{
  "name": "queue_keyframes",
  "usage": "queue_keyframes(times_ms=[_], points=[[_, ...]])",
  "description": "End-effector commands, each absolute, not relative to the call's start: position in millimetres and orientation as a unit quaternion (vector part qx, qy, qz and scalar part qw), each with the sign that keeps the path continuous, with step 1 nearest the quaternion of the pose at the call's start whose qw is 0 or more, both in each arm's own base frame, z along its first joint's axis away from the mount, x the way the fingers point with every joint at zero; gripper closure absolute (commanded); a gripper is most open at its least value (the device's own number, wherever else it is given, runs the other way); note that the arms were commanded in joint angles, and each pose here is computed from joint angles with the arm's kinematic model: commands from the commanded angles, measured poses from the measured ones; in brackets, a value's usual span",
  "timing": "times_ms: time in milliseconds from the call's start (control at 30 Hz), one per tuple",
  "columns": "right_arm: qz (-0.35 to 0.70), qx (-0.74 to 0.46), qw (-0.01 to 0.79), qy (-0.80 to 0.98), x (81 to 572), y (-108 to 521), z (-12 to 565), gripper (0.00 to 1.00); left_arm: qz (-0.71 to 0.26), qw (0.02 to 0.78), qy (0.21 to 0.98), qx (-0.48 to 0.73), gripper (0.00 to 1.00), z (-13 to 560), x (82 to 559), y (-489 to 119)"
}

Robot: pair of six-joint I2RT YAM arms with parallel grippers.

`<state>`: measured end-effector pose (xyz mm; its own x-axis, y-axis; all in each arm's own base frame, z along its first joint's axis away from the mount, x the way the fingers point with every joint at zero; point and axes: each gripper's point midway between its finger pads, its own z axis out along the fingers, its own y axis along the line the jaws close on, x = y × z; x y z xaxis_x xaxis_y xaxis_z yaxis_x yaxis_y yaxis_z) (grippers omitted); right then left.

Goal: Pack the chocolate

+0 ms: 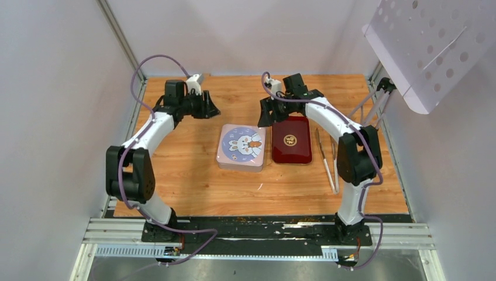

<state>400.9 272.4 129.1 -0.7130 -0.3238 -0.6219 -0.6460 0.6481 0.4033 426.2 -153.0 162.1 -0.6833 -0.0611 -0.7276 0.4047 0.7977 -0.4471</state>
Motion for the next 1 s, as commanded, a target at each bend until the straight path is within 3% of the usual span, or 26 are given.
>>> queue_keyframes(times_ms=[0,267,467,567,733,867,967], points=[[0.358,-0.299,0.280,0.839,383.9,280.2,167.8,0.40,-0.389,0.326,0.856,0.092,0.51,158.7,379.3,-174.7],[0.399,-0.281,0.210,0.847,370.9,293.1,125.8,0.73,-0.432,0.215,0.874,0.062,0.65,108.3,313.0,-180.8],[0.368,-0.257,0.144,0.882,366.8,286.5,59.0,0.81,-0.379,0.164,0.911,0.007,0.66,50.2,304.8,-166.7],[0.327,-0.256,0.121,0.901,359.8,277.0,27.9,1.00,-0.336,0.138,0.932,-0.001,0.67,25.2,300.4,-154.3],[0.314,-0.272,0.129,0.900,363.7,272.6,23.6,1.00,-0.332,0.140,0.933,0.000,0.68,23.2,303.9,-152.9],[0.364,-0.312,0.195,0.856,384.5,290.5,88.1,1.00,-0.411,0.209,0.886,0.057,0.66,87.5,336.9,-178.4],[0.407,-0.358,0.204,0.815,365.1,299.1,120.0,1.00,-0.417,0.267,0.863,0.099,0.64,119.8,364.8,-183.6]])
